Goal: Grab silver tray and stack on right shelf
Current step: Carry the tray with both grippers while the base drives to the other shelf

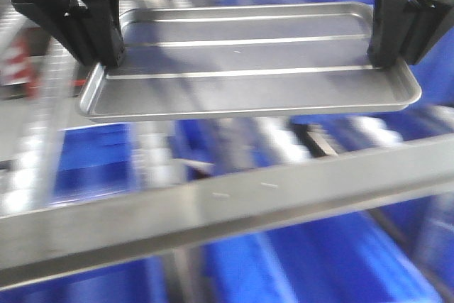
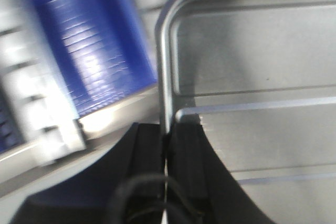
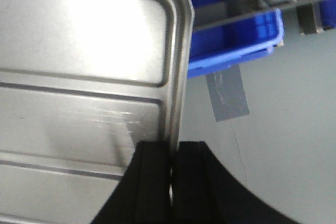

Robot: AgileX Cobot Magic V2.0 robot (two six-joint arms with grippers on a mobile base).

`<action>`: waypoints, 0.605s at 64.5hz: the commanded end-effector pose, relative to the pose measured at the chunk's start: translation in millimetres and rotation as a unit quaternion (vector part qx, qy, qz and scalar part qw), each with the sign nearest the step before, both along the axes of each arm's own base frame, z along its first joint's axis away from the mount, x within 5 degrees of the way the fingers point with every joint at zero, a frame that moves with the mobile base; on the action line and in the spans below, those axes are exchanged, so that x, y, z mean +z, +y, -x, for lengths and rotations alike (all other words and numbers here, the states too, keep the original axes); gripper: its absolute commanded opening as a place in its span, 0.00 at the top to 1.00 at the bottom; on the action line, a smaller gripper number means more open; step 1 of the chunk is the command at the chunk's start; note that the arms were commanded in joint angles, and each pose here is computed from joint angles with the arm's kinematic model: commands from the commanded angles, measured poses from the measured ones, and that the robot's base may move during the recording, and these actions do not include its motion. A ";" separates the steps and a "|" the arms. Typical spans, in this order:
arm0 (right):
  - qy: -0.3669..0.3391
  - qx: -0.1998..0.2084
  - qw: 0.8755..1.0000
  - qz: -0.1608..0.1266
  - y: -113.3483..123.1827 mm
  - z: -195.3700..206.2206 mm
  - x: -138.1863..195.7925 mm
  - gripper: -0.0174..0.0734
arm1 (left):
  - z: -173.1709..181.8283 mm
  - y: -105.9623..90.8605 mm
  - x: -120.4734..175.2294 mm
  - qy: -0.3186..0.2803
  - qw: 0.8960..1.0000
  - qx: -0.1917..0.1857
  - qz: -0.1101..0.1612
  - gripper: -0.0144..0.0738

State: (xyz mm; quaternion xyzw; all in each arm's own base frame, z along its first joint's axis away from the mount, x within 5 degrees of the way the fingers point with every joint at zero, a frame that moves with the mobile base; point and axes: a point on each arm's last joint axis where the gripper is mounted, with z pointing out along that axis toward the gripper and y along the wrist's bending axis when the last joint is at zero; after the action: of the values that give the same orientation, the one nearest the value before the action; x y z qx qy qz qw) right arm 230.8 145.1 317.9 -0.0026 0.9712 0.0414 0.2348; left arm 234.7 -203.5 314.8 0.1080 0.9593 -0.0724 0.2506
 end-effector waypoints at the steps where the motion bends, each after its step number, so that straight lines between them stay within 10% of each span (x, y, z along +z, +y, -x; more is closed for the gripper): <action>1: -0.057 0.013 0.998 -0.027 0.3 -2.1 20.6 0.75 | 6.1 -4.3 23.9 -0.039 0.998 -0.023 0.038 0.94; 39: -0.057 0.013 0.998 -0.027 0.3 -2.1 20.6 0.75 | 6.1 -4.2 23.8 -0.039 0.998 -0.023 0.038 0.94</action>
State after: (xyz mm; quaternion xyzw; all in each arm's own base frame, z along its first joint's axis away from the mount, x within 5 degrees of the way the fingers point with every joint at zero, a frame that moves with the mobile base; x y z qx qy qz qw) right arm 230.7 144.9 317.8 -0.0025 0.9714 0.0408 0.2341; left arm 234.8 -203.8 314.9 0.1078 0.9590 -0.0743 0.2514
